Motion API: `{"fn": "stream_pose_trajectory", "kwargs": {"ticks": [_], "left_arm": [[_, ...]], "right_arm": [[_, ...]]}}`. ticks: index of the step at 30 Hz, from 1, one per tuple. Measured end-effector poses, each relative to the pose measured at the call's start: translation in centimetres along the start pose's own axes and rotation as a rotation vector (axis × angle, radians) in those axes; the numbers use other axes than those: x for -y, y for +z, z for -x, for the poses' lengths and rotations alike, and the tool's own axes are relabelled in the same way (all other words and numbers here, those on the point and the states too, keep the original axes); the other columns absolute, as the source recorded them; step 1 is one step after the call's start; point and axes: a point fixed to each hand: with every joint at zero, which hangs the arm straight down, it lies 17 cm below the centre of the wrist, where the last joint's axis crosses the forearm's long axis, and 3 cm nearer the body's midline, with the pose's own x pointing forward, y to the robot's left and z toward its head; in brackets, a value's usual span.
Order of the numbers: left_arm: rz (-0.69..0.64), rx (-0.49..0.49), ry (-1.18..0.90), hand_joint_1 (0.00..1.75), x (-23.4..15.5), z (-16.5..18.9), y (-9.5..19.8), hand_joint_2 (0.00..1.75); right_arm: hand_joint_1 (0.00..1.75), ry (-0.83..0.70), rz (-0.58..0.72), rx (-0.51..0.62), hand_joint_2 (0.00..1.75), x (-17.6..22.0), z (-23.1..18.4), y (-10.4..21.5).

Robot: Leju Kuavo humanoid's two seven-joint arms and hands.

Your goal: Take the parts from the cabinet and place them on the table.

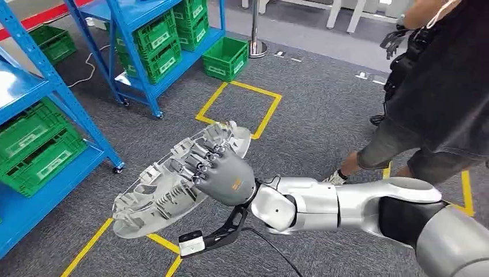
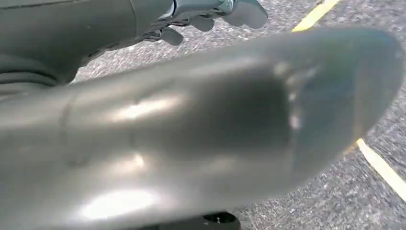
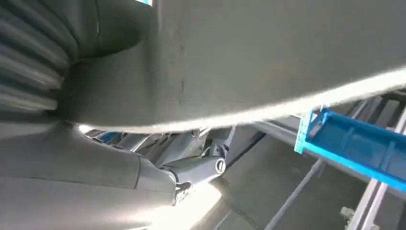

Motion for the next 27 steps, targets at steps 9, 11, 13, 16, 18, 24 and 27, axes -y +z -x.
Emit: {"fn": "stream_pose_trajectory", "kwargs": {"ticks": [9,11,13,16,18,24,27], "left_arm": [[-0.029,0.007,0.011,0.0,-0.6,-0.2,-0.1,0.0],[-0.031,0.007,0.008,0.0,-0.6,-0.1,-0.1,0.0],[-0.03,0.01,0.005,0.0,-0.6,-0.2,-0.1,0.0],[-0.028,0.02,0.001,0.0,-0.6,-0.4,-0.2,0.0],[-0.025,0.021,0.004,0.0,-0.7,-0.3,-0.2,0.0],[-0.024,0.024,0.017,0.0,-0.7,-0.4,-0.2,0.0],[-0.026,0.028,0.022,0.0,-0.7,-0.5,-0.2,0.0]], "right_arm": [[1.75,0.016,0.0,0.012,1.75,0.1,-0.1,-0.3],[1.75,0.018,0.004,0.009,1.75,0.2,0.0,-0.5],[1.75,0.024,-0.001,0.009,1.75,0.1,0.0,-0.5],[1.75,0.033,-0.01,0.008,1.75,0.1,0.1,-0.6],[1.75,0.032,-0.009,0.008,1.75,0.2,0.1,-0.6],[1.75,0.03,0.009,0.007,1.75,0.9,0.2,-1.0],[1.75,0.028,0.014,0.007,1.75,1.1,0.2,-1.2]]}}
